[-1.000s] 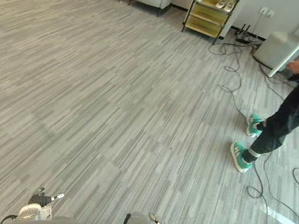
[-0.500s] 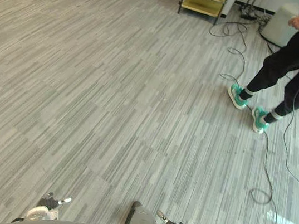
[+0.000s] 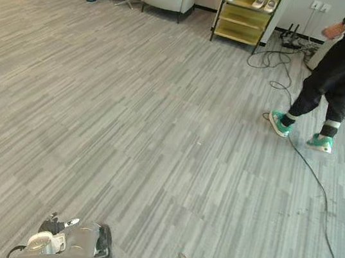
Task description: Pick up cushions and gather them together orderly.
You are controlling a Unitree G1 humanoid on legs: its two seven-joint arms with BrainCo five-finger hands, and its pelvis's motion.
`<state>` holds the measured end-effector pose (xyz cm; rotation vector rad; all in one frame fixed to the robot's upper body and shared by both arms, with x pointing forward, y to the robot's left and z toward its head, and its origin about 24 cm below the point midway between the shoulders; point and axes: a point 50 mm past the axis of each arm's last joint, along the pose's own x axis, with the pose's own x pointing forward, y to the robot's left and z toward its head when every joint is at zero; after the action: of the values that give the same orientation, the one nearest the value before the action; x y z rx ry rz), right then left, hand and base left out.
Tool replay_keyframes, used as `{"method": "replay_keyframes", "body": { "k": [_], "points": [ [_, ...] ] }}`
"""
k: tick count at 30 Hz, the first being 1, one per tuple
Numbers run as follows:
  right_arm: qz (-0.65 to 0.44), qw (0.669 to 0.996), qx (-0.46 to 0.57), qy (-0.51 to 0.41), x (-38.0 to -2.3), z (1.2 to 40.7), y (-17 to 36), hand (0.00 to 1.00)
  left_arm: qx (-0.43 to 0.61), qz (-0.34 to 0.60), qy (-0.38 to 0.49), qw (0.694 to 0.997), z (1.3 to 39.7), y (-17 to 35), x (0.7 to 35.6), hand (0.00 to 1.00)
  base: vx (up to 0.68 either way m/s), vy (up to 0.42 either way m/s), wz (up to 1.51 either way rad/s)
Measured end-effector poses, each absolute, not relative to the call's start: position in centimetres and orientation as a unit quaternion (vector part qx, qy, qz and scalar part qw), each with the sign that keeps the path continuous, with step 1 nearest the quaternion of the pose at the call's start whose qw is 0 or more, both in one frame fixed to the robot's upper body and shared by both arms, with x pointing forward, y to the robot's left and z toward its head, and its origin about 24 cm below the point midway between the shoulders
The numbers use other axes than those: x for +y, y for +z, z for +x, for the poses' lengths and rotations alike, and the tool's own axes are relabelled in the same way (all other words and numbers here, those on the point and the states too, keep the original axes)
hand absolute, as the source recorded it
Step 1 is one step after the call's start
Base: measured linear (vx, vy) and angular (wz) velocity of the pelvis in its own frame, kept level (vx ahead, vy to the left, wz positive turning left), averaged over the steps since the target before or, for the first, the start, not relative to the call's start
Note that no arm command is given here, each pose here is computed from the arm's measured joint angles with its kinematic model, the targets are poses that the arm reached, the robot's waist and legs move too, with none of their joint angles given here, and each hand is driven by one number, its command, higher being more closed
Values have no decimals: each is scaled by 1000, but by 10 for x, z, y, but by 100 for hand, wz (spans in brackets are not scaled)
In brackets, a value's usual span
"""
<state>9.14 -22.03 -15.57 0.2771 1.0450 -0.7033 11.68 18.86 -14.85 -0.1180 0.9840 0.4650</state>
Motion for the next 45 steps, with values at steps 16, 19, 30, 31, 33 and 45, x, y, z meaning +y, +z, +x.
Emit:
{"method": "replay_keyframes", "body": {
  "k": [16, 19, 30, 31, 33, 45],
  "points": [
    [135, 803, 475, -334, -224, 94, -154, 0, 515, -13, 186, 837, 106, -157, 192, 0, 338, 79, 4],
    [135, 791, 483, -350, -230, 84, -155, 0, 517, -17, 181, 836, 106, -158, 186, 0, 399, -181, 59],
    [132, 781, 487, -368, -241, 76, -155, 0, 515, -53, 180, 837, 109, -159, 171, 0, 535, -200, 25],
    [129, 781, 486, -370, -243, 76, -154, 0, 514, -51, 179, 837, 110, -159, 172, 0, 454, -2, 10],
    [132, 779, 487, -372, -243, 74, -155, 0, 500, -45, 183, 845, 116, -155, 178, 0, 468, 6, -6],
    [180, 770, 488, -369, -219, 81, -160, 0, 478, -15, 164, 863, 127, -149, 184, 0, 372, 191, -16]
  ]
}}
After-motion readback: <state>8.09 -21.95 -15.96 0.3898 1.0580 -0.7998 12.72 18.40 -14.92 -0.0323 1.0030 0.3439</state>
